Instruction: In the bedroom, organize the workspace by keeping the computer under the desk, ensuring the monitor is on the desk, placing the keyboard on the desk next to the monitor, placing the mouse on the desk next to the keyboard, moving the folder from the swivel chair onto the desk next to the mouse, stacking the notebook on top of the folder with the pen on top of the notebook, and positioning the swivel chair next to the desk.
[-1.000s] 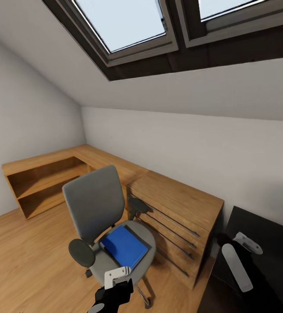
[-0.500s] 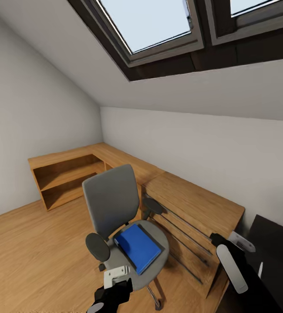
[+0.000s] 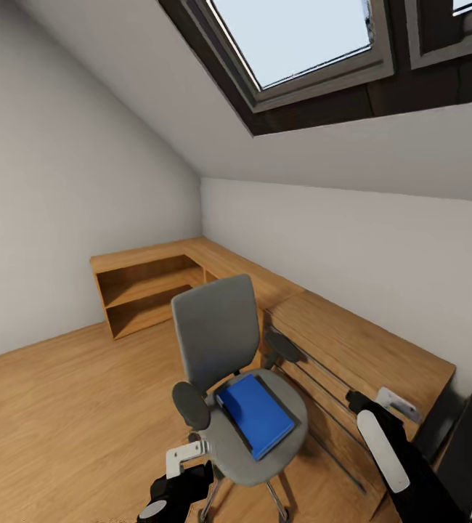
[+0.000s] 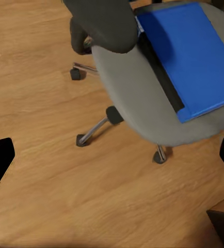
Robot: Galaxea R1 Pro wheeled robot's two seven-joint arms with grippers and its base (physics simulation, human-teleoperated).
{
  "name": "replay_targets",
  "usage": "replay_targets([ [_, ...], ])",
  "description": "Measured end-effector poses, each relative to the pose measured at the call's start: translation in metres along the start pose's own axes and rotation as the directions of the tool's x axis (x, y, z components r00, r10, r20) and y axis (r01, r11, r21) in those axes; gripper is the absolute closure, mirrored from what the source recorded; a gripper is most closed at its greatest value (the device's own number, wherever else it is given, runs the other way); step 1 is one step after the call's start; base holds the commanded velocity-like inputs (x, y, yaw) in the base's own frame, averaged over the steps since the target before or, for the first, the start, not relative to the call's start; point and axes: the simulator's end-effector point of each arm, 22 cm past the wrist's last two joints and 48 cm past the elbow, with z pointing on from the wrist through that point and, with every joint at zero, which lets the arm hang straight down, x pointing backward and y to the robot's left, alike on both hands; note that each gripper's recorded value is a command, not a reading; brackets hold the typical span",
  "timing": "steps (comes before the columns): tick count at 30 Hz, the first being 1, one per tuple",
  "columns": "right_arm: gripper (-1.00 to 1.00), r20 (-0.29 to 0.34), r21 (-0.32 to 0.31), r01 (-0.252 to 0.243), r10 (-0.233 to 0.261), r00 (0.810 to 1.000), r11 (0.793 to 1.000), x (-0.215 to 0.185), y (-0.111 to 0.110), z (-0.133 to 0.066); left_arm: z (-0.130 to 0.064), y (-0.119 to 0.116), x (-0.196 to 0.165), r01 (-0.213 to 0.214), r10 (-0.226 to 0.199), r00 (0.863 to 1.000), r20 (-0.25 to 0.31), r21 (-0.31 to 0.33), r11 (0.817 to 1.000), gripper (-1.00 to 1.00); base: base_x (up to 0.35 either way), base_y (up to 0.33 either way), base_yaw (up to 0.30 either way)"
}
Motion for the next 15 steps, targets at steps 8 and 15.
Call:
replay_targets([
  [8,-1.00,0.000,-0.050,0.086,-0.086,0.996,0.995,0.017,0.026,-0.008,0.009,0.032,-0.020,0.034,-0.032,0.999,0.027,-0.057,0.998,-1.00,0.000,0.000,0.277],
  [15,-1.00,0.005,-0.088,0.155,-0.155,0.988,0.984,0.030,0.044,-0.016,0.017,0.053,-0.027,0.064,-0.061,0.998,0.031,-0.106,0.992,-1.00,0.000,0.000,0.277],
])
